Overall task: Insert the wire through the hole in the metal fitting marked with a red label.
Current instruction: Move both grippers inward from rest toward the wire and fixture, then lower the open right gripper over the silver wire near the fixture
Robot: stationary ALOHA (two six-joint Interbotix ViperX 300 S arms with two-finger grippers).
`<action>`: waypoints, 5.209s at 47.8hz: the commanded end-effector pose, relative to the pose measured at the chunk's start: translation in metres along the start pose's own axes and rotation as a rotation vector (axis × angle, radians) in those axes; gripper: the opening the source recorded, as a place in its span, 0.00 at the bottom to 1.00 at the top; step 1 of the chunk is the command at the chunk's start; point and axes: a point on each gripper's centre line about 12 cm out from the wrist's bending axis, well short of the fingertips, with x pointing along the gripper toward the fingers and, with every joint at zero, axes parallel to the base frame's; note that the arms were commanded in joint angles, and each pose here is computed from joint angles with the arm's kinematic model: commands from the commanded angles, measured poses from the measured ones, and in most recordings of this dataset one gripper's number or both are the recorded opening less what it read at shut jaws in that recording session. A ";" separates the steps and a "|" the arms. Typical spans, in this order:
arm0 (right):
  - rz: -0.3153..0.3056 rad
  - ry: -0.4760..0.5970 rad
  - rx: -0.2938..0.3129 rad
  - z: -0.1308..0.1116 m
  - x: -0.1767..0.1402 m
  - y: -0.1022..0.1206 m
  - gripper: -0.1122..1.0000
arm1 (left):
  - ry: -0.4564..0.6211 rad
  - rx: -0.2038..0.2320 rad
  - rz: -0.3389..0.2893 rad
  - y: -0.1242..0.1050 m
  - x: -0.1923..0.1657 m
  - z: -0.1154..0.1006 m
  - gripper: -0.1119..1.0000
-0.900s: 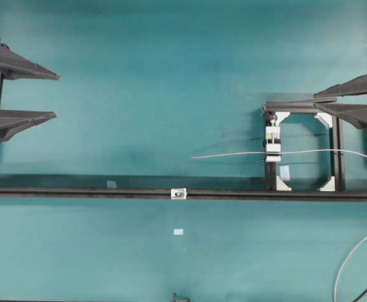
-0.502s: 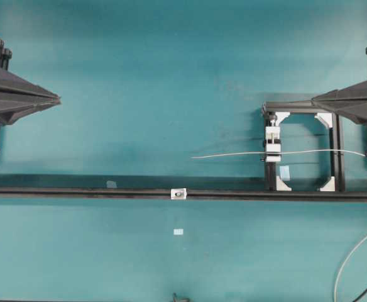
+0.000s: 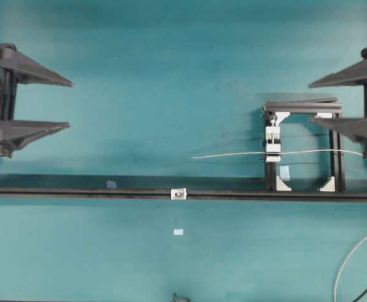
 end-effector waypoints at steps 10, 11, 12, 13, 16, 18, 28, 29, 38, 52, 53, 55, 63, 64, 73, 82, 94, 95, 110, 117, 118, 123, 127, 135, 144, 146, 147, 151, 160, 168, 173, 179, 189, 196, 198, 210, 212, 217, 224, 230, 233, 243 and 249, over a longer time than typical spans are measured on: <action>-0.008 0.066 0.018 -0.007 0.020 -0.001 0.72 | 0.054 0.003 0.003 0.000 0.022 -0.009 0.56; -0.009 0.070 0.026 -0.008 0.021 -0.001 0.72 | 0.060 0.003 0.003 0.000 0.022 -0.011 0.56; -0.010 0.078 0.030 -0.010 0.022 -0.001 0.72 | 0.066 0.003 0.003 0.000 0.023 -0.013 0.56; -0.012 0.084 0.038 -0.011 0.023 -0.001 0.72 | 0.069 0.003 0.003 0.000 0.024 -0.014 0.56; -0.015 0.100 0.053 -0.014 0.027 -0.002 0.72 | 0.092 0.003 0.004 0.000 0.026 -0.021 0.56; -0.016 0.113 0.056 -0.017 0.029 -0.002 0.72 | 0.101 0.003 0.004 0.000 0.028 -0.023 0.56; -0.024 0.187 0.067 -0.027 0.039 -0.003 0.72 | 0.150 0.003 0.005 0.001 0.037 -0.034 0.56; -0.025 0.195 0.070 -0.028 0.039 -0.003 0.72 | 0.153 0.003 0.005 0.001 0.037 -0.035 0.56; -0.041 0.270 0.117 -0.038 0.050 -0.004 0.72 | 0.175 0.003 0.006 0.001 0.041 -0.040 0.56; -0.058 0.334 0.169 -0.052 0.066 -0.005 0.72 | 0.183 0.004 0.007 0.001 0.045 -0.047 0.56; -0.060 0.340 0.174 -0.054 0.067 -0.005 0.72 | 0.179 0.004 0.007 0.001 0.046 -0.047 0.56; -0.062 0.348 0.180 -0.056 0.069 -0.005 0.72 | 0.181 0.004 0.007 0.001 0.046 -0.048 0.56; -0.068 0.380 0.182 -0.063 0.078 -0.005 0.72 | 0.201 0.003 0.009 0.001 0.049 -0.054 0.56; -0.069 0.384 0.182 -0.064 0.079 -0.005 0.72 | 0.204 0.004 0.008 0.001 0.049 -0.055 0.56; -0.075 0.424 0.182 -0.074 0.090 -0.006 0.72 | 0.225 0.000 0.012 0.002 0.052 -0.060 0.56; -0.083 0.471 0.181 -0.087 0.097 -0.007 0.72 | 0.241 -0.005 0.015 0.002 0.052 -0.064 0.56; -0.091 0.525 0.181 -0.104 0.102 -0.008 0.72 | 0.288 -0.009 0.018 0.003 0.060 -0.076 0.56; -0.091 0.530 0.181 -0.106 0.102 -0.008 0.72 | 0.294 -0.007 0.018 0.003 0.060 -0.077 0.56; -0.093 0.580 0.196 -0.121 0.106 -0.005 0.72 | 0.366 -0.009 0.024 0.004 0.072 -0.095 0.56; -0.086 0.592 0.196 -0.125 0.107 -0.002 0.72 | 0.391 -0.010 0.030 0.006 0.075 -0.101 0.56; -0.083 0.592 0.194 -0.125 0.107 -0.001 0.72 | 0.394 -0.010 0.030 0.006 0.075 -0.102 0.56; -0.079 0.605 0.193 -0.129 0.109 0.001 0.72 | 0.401 -0.012 0.031 0.006 0.076 -0.104 0.55; -0.073 0.614 0.192 -0.131 0.110 0.003 0.72 | 0.406 -0.010 0.031 0.006 0.077 -0.106 0.56; -0.071 0.636 0.189 -0.139 0.113 0.005 0.72 | 0.409 -0.012 0.031 0.006 0.078 -0.106 0.56; -0.068 0.649 0.187 -0.143 0.117 0.007 0.72 | 0.411 -0.012 0.031 0.006 0.078 -0.107 0.55; -0.066 0.653 0.185 -0.144 0.117 0.007 0.72 | 0.412 -0.012 0.031 0.006 0.077 -0.107 0.55; -0.066 0.656 0.186 -0.145 0.117 0.007 0.72 | 0.409 -0.010 0.031 0.006 0.078 -0.106 0.55; -0.066 0.661 0.184 -0.147 0.118 0.007 0.72 | 0.411 -0.012 0.031 0.006 0.077 -0.107 0.55; -0.064 0.670 0.183 -0.150 0.120 0.008 0.72 | 0.414 -0.012 0.031 0.006 0.077 -0.108 0.55; -0.067 0.682 0.188 -0.155 0.121 0.009 0.72 | 0.411 -0.012 0.031 0.006 0.077 -0.107 0.55; -0.069 0.688 0.191 -0.157 0.122 0.009 0.72 | 0.411 -0.010 0.031 0.006 0.078 -0.107 0.55; -0.068 0.698 0.188 -0.160 0.122 0.009 0.72 | 0.411 -0.010 0.031 0.006 0.077 -0.107 0.55; -0.069 0.702 0.190 -0.162 0.125 0.010 0.72 | 0.411 -0.012 0.031 0.006 0.078 -0.107 0.55; -0.069 0.702 0.190 -0.162 0.125 0.010 0.72 | 0.412 -0.010 0.031 0.006 0.077 -0.107 0.55; -0.069 0.704 0.190 -0.163 0.125 0.010 0.72 | 0.414 -0.010 0.031 0.006 0.077 -0.108 0.55; -0.075 0.728 0.191 -0.164 0.123 0.009 0.72 | 0.414 -0.010 0.031 0.006 0.077 -0.108 0.55; -0.074 0.730 0.191 -0.164 0.123 0.010 0.71 | 0.412 -0.010 0.031 0.006 0.077 -0.107 0.55; -0.073 0.730 0.189 -0.164 0.124 0.010 0.70 | 0.414 -0.010 0.031 0.006 0.077 -0.108 0.55; -0.074 0.731 0.190 -0.165 0.124 0.010 0.67 | 0.412 -0.010 0.031 0.006 0.077 -0.107 0.55; -0.074 0.731 0.190 -0.165 0.124 0.010 0.67 | 0.411 -0.010 0.031 0.006 0.077 -0.107 0.55; -0.074 0.728 0.191 -0.164 0.124 0.010 0.67 | 0.411 -0.010 0.031 0.006 0.077 -0.107 0.56; -0.076 0.740 0.190 -0.169 0.126 0.009 0.67 | 0.414 -0.012 0.031 0.006 0.077 -0.108 0.55; -0.074 0.742 0.184 -0.171 0.129 0.010 0.62 | 0.412 -0.010 0.031 0.006 0.077 -0.107 0.53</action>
